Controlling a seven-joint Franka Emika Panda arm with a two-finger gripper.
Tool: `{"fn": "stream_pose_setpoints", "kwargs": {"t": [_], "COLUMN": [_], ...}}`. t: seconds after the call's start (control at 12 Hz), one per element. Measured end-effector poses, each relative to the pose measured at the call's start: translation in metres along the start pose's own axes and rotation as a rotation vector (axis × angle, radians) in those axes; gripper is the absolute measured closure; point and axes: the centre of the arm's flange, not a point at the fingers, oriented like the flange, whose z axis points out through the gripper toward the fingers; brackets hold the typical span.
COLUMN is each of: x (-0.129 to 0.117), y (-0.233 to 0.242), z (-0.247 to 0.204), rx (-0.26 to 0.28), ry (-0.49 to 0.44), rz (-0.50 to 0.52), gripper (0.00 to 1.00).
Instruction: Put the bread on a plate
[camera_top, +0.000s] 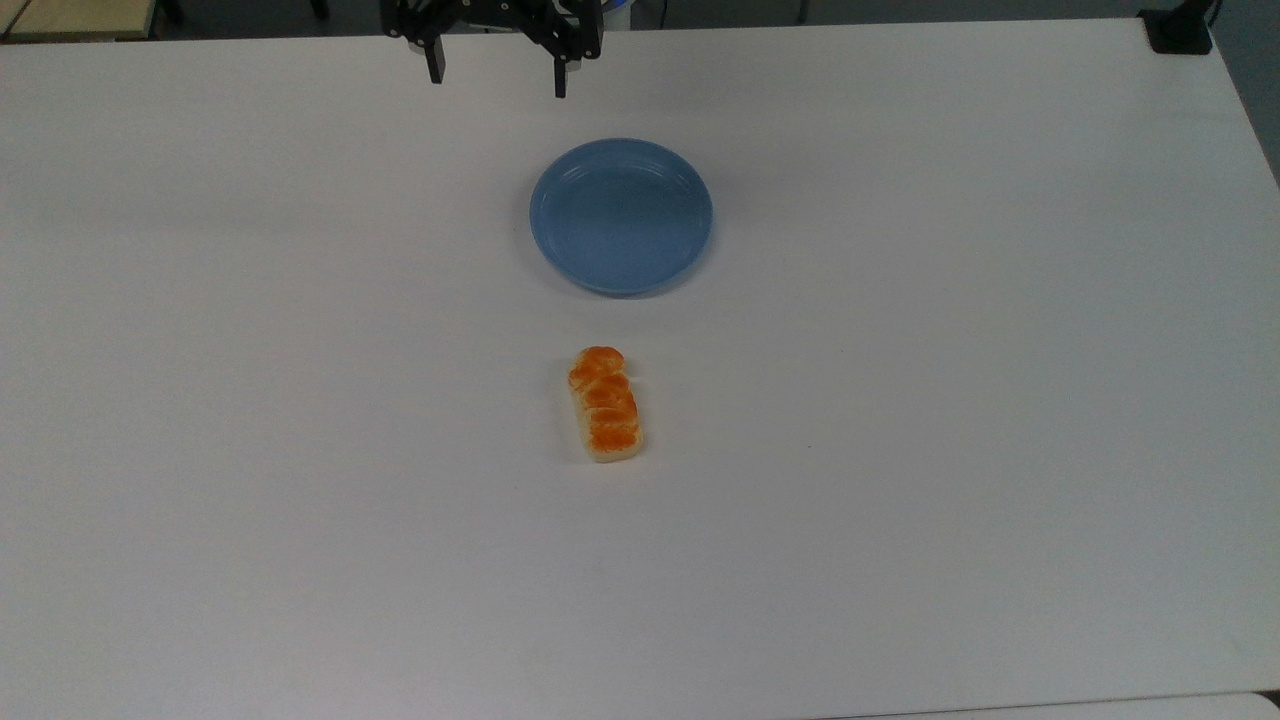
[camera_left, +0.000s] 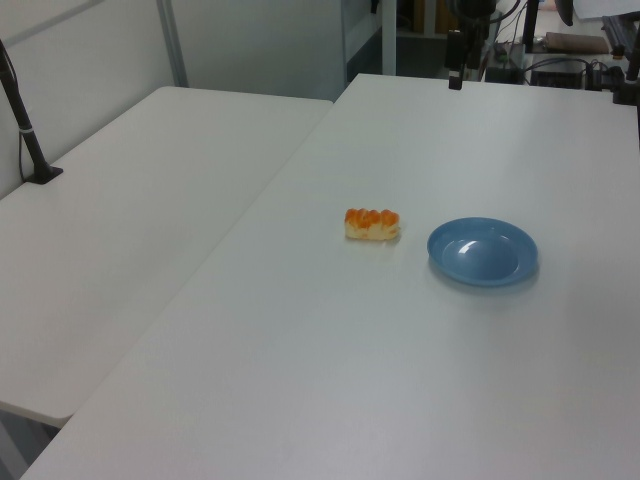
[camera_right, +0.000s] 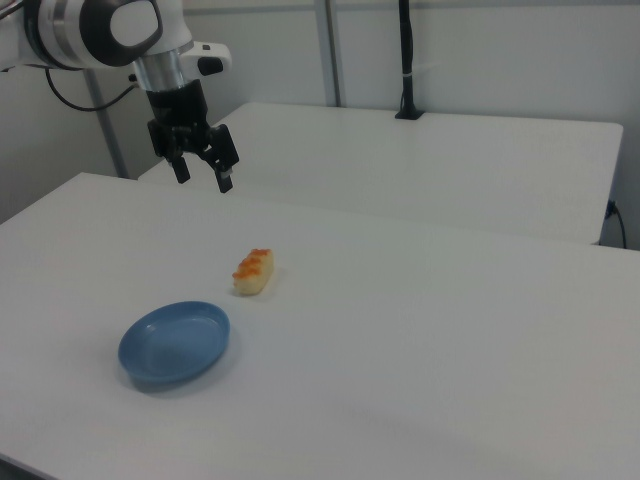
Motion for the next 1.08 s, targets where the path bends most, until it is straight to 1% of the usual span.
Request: {"fn": "stream_pose_setpoints", "kwargs": {"t": [1.08], "x": [0.0031], "y": [0.0013], "z": [0.0044], "rx": [-0.001], "ry": [0.0], "rz": [0.003], "gripper": [0.0]}}
